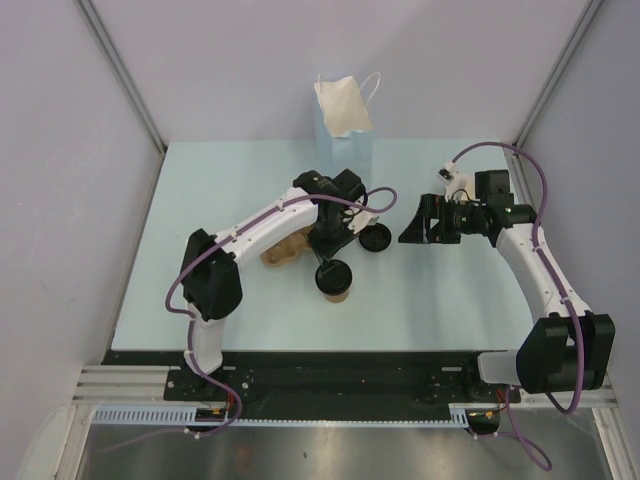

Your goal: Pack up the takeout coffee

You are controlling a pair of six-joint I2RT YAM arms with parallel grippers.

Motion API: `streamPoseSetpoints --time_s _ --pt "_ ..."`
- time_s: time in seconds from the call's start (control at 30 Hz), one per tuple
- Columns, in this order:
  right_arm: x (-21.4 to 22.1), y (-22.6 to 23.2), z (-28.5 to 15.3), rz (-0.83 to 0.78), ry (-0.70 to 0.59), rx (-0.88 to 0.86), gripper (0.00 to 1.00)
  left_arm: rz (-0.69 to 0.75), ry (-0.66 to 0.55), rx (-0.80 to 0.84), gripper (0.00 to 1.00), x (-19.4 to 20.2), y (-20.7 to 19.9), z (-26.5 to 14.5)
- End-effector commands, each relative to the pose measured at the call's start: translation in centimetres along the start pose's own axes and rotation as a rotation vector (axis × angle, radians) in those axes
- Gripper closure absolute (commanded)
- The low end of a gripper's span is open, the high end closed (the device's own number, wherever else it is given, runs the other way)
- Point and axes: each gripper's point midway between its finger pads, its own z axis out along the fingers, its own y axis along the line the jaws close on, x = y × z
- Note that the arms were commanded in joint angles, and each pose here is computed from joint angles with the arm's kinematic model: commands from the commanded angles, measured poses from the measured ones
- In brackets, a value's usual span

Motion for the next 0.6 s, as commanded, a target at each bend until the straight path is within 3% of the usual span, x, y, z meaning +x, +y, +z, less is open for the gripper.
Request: streamPoseSetpoints --time_s 0.0,0.2,0.57 --pt "-0.48 0.11 -0.08 -0.028 -0.014 -0.020 0.01 0.031 -0.033 -0.014 1.00 -0.99 0.07 -1.06" --pt "-0.50 -0.02 0.03 -0.031 -0.013 -0.022 0.00 0.038 -0.034 0.003 1.00 -1.29 -0.21 -0.85" --pt "-0.55 -0.06 -0.05 -0.035 -0.016 -0.022 0.00 0.048 -0.048 0.036 0.82 -1.70 -0.76 -1.05"
